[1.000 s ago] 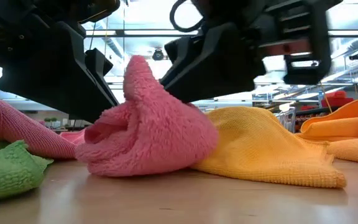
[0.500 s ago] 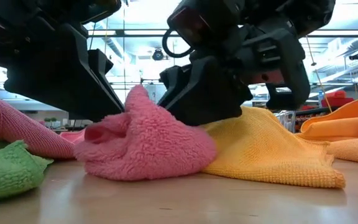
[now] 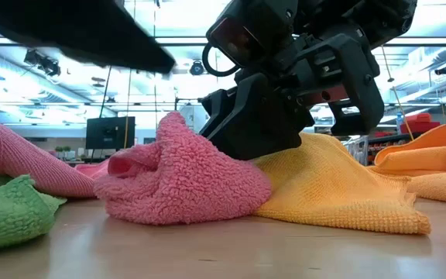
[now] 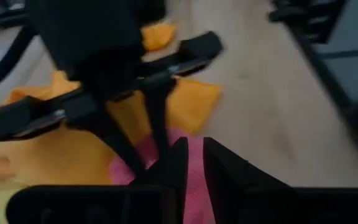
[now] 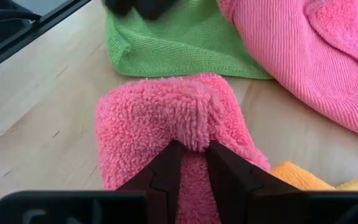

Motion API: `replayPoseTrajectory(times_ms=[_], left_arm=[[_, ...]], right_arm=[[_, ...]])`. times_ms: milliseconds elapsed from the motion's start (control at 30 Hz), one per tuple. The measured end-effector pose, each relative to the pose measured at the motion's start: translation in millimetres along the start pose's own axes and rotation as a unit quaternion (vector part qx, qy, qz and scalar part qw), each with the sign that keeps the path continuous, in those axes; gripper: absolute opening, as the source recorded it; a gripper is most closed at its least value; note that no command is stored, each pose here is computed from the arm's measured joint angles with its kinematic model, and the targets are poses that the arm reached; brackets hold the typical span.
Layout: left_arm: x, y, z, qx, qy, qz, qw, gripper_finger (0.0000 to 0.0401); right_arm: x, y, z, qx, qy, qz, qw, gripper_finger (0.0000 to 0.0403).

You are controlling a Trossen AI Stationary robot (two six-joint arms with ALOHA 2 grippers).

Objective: Fold microfiber towels
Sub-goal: Fold the top pink microfiber cloth

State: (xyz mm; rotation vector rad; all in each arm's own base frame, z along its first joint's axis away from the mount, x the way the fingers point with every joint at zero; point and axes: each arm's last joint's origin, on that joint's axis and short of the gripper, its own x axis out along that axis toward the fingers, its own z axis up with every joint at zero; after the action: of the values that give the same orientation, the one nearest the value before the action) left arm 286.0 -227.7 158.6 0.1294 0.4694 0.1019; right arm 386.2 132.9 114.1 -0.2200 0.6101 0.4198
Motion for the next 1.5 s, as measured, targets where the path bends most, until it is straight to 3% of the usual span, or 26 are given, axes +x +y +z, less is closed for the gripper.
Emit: replayPoseTrajectory(times_ms=[200,400,567,1067,1333,1500], left_arm=[[21,2,-16,-0.008,0.015,0.020,1.000,0.0121],[23,0,-22,-0.017,0.051,-0.033,0.998,0.0179],[23,4,-31,-0.025,0.093,-0.024,0.995,0.0173],[18,3,-39,-0.039,0.127,-0.018,0.991,0.0147],[18,3,-39,-0.039,0.129,-0.019,0.991,0.0146],[18,3,-39,-0.038,0.128,-0.019,0.991,0.0140]], right_arm=[[0,0,0,0.001,0.000,0.000,1.000,0.0088],[0,-2,0,0.003,0.000,-0.001,1.000,0.0088],[0,-1,-1,0.003,0.000,0.005,1.000,0.0088],[-1,-1,-3,0.020,0.018,0.010,1.000,0.0088],[-21,3,26,0.027,-0.005,0.006,1.000,0.0088],[-25,22,36,-0.009,-0.026,0.032,0.999,0.0088]])
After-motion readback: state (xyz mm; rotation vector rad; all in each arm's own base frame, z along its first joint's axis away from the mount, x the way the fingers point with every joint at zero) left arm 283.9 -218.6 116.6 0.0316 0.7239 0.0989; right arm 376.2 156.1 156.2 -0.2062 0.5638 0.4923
